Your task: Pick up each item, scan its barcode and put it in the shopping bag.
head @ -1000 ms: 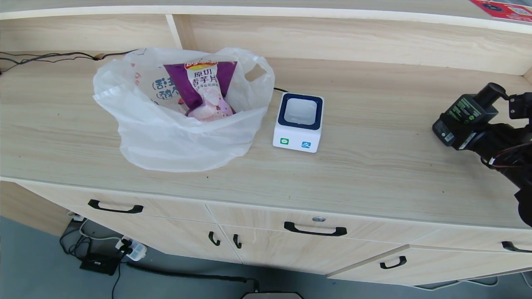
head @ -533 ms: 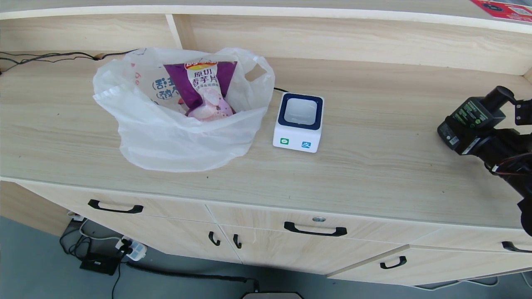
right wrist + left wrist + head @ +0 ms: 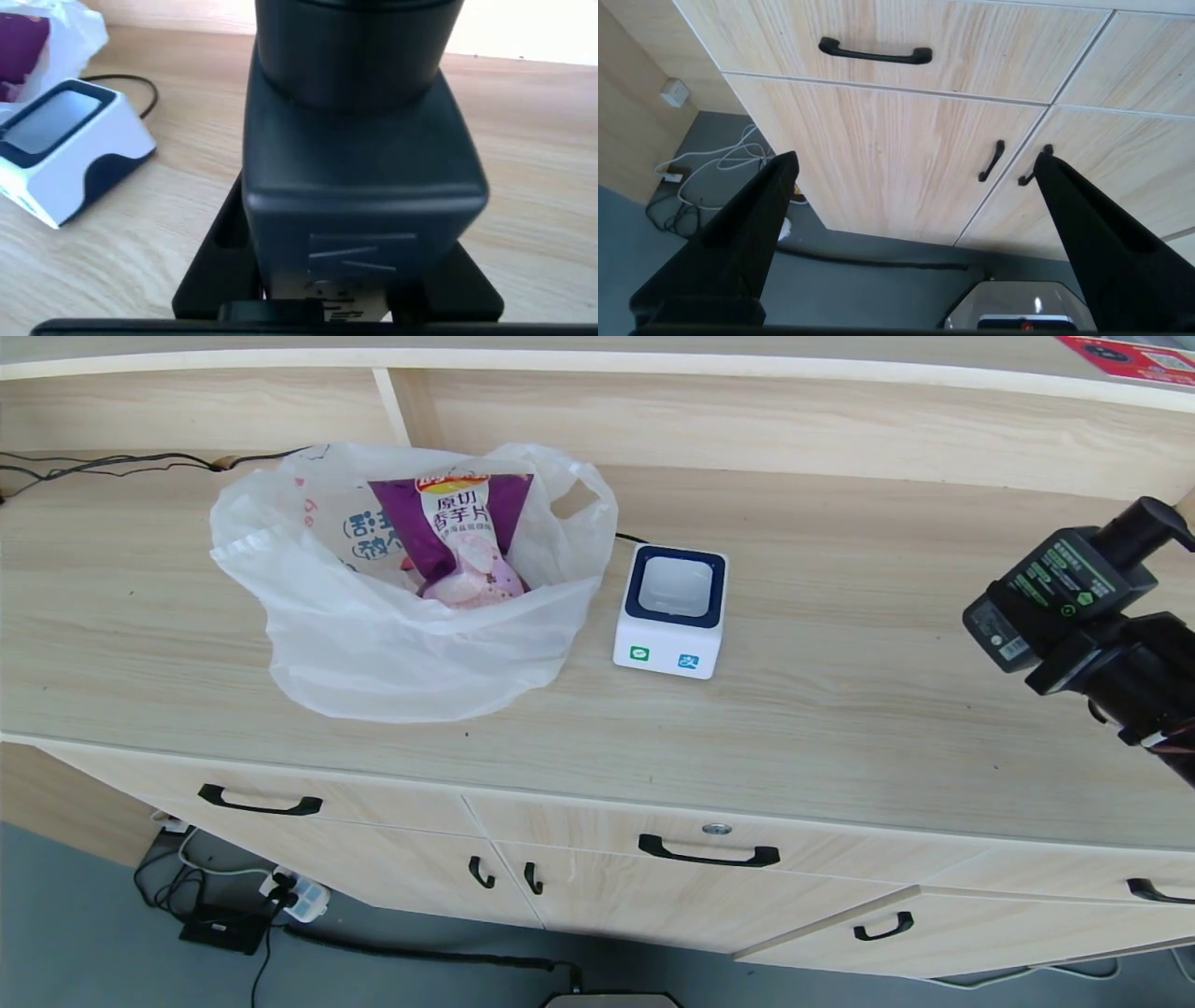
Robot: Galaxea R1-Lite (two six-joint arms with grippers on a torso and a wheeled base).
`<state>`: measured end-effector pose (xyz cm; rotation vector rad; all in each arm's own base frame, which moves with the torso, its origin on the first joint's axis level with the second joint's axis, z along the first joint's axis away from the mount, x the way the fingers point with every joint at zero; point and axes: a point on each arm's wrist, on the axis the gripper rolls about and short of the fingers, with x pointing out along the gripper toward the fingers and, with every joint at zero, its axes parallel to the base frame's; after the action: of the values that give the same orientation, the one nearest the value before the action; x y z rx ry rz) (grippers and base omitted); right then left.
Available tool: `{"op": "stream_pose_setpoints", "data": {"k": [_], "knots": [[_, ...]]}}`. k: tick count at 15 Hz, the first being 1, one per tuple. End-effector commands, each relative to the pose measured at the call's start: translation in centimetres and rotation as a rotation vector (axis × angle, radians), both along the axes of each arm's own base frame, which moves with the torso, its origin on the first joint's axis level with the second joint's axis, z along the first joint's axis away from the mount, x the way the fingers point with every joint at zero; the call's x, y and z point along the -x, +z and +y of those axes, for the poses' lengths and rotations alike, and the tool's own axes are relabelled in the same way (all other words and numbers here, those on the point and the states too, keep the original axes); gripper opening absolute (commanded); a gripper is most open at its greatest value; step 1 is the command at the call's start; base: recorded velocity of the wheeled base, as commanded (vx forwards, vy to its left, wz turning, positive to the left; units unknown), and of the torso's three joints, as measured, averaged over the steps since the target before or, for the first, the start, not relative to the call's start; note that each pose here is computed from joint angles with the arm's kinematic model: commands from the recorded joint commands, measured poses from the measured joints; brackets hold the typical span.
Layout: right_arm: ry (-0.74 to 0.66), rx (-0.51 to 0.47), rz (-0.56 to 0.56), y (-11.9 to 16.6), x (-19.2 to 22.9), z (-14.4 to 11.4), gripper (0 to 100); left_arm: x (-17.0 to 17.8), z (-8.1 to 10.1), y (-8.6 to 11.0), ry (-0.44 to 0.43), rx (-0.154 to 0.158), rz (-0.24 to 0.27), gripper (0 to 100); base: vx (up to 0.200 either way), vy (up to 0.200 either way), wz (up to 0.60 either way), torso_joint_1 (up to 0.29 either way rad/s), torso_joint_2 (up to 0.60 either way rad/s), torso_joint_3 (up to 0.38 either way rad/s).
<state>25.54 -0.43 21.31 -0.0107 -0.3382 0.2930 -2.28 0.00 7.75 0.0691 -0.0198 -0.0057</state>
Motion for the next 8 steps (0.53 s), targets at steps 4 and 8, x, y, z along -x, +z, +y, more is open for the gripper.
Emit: {"op": "stream_pose_setpoints", "data": {"k": [4, 8], "knots": [[0.076, 0.011, -0.131, 3.3, 5.1, 3.4, 0, 0.0, 0.0, 0.0, 0.002, -0.006, 0.001, 100, 0.0, 0.0, 0.0, 0.0, 0.0, 0.0], [0.074, 0.015, -0.108, 3.3, 5.8, 3.3, 0, 0.0, 0.0, 0.0, 0.002, -0.006, 0.001, 100, 0.0, 0.0, 0.0, 0.0, 0.0, 0.0]]}}
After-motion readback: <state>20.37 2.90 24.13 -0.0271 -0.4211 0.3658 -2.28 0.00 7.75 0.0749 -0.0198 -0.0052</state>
